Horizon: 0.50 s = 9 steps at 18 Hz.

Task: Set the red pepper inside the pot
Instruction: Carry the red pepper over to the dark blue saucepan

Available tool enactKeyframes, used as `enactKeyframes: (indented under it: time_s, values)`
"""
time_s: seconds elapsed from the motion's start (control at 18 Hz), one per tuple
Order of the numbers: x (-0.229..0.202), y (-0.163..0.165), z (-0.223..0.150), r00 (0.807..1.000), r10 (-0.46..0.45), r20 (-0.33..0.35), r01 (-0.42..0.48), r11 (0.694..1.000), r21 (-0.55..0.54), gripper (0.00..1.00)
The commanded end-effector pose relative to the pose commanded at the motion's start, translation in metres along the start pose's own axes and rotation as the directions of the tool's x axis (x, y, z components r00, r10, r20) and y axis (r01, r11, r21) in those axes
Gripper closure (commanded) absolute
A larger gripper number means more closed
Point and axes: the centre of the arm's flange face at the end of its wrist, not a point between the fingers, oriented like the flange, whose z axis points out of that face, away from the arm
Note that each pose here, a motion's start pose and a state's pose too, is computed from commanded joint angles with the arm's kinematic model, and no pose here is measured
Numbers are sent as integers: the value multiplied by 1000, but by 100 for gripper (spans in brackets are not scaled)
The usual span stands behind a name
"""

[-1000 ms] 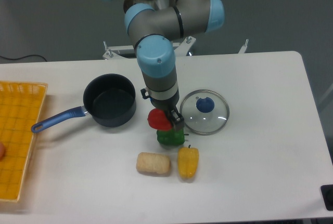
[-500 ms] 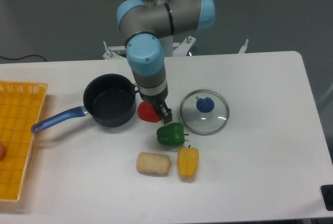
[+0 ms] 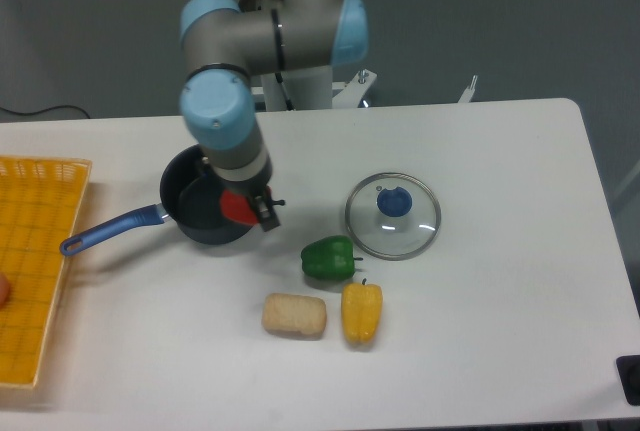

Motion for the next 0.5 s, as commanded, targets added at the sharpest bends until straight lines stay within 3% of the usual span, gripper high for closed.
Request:
enactKeyframes:
  time_s: [0.17, 0.5]
  values:
    - [19, -17, 11, 998, 42, -47, -45, 998, -51, 40]
    - [38, -41, 19, 995, 87, -50, -91, 992, -92, 40]
